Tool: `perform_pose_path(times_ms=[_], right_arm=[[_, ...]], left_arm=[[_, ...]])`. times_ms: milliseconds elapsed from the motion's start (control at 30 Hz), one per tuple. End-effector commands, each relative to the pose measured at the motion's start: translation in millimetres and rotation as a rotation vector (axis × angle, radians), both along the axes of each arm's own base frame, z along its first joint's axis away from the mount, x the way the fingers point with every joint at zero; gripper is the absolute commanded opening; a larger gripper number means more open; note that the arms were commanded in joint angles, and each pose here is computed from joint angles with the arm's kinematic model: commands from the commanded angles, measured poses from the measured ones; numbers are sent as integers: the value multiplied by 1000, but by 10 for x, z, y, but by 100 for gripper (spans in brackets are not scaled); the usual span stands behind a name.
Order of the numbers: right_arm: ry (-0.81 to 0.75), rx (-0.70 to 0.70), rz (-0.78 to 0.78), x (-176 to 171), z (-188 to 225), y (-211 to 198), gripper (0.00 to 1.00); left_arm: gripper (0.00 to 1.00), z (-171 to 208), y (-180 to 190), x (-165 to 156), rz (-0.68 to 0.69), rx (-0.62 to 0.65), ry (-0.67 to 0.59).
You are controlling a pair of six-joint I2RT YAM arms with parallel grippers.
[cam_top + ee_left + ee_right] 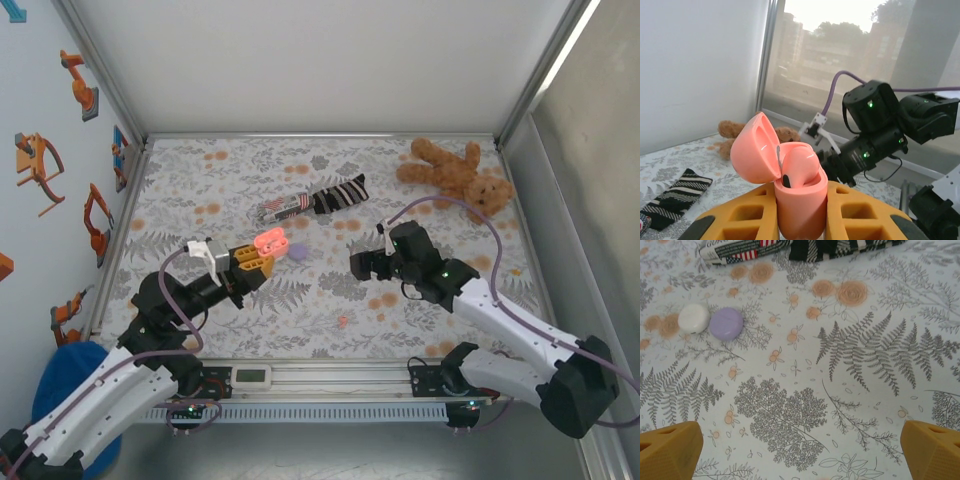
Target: Insert wireless bluetooth earbuds into charging case
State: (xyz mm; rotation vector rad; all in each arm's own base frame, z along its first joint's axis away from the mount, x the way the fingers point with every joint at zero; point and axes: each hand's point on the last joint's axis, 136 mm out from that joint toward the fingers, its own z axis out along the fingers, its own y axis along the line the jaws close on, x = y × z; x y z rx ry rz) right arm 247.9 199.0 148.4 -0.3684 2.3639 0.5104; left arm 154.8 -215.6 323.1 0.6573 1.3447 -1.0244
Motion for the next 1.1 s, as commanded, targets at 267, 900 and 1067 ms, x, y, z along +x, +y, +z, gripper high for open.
perform_pose_path(times_ms=[267,900,1067], right_arm=[[160,-52,22,-189,-401,-35,98],[294,-117,-118,-616,-859,-20,82],[282,-149,-126,-631,-866,335,82]], left_arm=[[0,242,-97,214,46,-21,-16],[0,123,-282,346,29,111,-39],[0,93,-366,333,-12,183,-59]])
